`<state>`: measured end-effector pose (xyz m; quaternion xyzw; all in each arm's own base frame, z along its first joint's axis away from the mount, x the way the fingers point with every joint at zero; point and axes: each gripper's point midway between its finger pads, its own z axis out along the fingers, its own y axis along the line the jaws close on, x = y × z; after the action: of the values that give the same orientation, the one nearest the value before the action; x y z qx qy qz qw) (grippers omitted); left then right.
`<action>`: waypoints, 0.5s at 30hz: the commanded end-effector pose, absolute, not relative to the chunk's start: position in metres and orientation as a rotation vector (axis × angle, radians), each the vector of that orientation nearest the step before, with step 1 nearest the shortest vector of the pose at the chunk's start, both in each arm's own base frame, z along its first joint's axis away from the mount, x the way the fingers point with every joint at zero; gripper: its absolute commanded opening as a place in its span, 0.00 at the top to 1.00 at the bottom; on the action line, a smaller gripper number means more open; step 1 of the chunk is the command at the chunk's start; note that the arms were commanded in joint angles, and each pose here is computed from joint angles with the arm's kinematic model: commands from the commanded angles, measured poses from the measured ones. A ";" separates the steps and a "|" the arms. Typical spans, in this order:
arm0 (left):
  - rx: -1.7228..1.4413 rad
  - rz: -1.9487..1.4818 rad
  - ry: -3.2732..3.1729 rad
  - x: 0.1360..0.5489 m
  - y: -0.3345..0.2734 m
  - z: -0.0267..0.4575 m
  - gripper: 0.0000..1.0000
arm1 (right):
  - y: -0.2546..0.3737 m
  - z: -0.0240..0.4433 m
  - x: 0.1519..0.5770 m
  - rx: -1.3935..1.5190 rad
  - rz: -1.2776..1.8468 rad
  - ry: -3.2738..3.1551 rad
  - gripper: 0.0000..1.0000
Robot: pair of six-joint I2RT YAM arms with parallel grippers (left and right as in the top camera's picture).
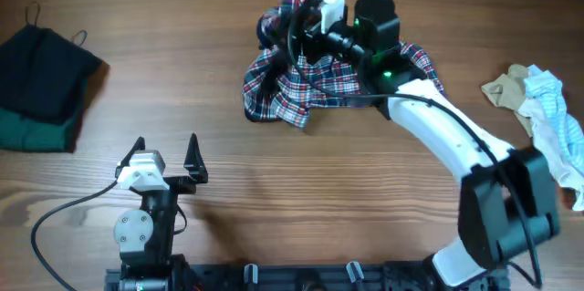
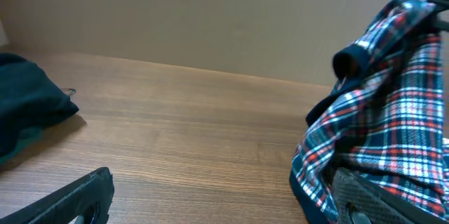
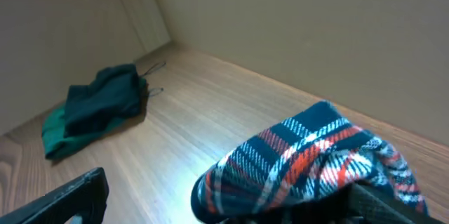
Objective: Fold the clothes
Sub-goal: 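Lift the plaid shirt with the right gripper toward table center, then grasp the shirt's left side with the left gripper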
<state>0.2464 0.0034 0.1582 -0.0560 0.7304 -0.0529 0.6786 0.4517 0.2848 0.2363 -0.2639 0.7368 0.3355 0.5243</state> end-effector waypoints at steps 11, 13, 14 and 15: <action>-0.120 -0.094 1.647 0.246 0.006 0.155 0.00 | 0.257 0.289 0.480 -0.449 0.603 1.638 0.00; -0.120 -0.094 1.647 0.246 0.006 0.155 0.00 | 0.228 0.274 0.494 -0.330 0.424 1.726 0.00; -0.120 -0.094 1.647 0.246 0.006 0.155 0.00 | 0.211 0.263 0.495 -0.296 0.310 1.786 0.00; -0.120 -0.094 1.647 0.246 0.006 0.155 0.00 | 0.199 0.254 0.494 -0.280 0.234 1.837 0.00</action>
<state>0.2464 0.0034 0.1583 -0.0559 0.7303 -0.0529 0.6788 0.4825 0.2469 0.2416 -0.1779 0.7700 0.2318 0.5672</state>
